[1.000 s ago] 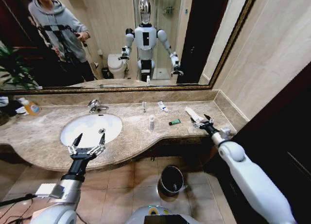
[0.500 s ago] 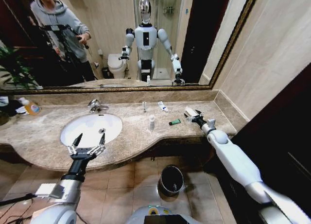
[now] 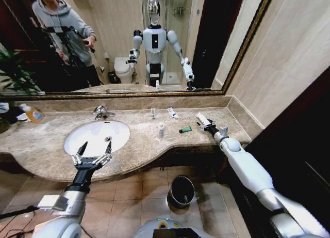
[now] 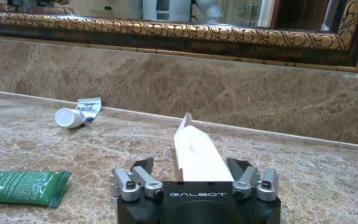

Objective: Pick up the trash from the sink and place it in the trash bin.

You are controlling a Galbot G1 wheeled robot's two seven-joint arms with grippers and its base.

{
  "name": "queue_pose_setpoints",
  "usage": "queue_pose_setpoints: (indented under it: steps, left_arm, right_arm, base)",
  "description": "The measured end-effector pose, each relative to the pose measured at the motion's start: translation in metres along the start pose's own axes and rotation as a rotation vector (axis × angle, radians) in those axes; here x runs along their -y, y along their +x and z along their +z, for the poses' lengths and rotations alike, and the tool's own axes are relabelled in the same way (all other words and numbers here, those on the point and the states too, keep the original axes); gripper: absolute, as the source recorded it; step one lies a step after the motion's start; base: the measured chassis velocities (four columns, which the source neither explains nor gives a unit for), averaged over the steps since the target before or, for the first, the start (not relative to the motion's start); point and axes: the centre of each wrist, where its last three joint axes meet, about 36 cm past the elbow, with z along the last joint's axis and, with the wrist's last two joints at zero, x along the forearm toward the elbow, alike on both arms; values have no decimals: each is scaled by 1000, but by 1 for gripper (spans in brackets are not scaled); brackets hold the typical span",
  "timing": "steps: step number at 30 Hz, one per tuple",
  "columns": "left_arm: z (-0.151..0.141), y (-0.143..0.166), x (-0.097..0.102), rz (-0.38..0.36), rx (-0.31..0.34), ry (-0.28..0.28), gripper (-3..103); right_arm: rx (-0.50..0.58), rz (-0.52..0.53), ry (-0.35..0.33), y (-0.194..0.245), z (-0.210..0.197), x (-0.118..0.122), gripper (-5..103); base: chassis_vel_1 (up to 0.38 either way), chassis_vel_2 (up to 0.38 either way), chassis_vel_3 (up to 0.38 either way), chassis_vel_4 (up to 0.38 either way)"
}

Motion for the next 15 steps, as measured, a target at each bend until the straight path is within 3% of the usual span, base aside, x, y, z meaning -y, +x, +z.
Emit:
queue_pose_setpoints:
  steps: [2, 6, 15]
  left_arm:
    - [0, 0, 0, 0, 0, 0, 100]
    - [0, 0, 0, 0, 0, 0, 100]
    - [0, 0, 0, 0, 0, 0, 100]
  right_arm:
    - [3, 0, 1, 1, 0, 0, 71]
    - [7, 0, -1, 2, 0, -3, 60]
    - [9, 7, -4, 2, 0, 0, 40]
  base:
    - [0, 0, 0, 0]
    - [0, 0, 0, 0]
    - [0, 0, 0, 0]
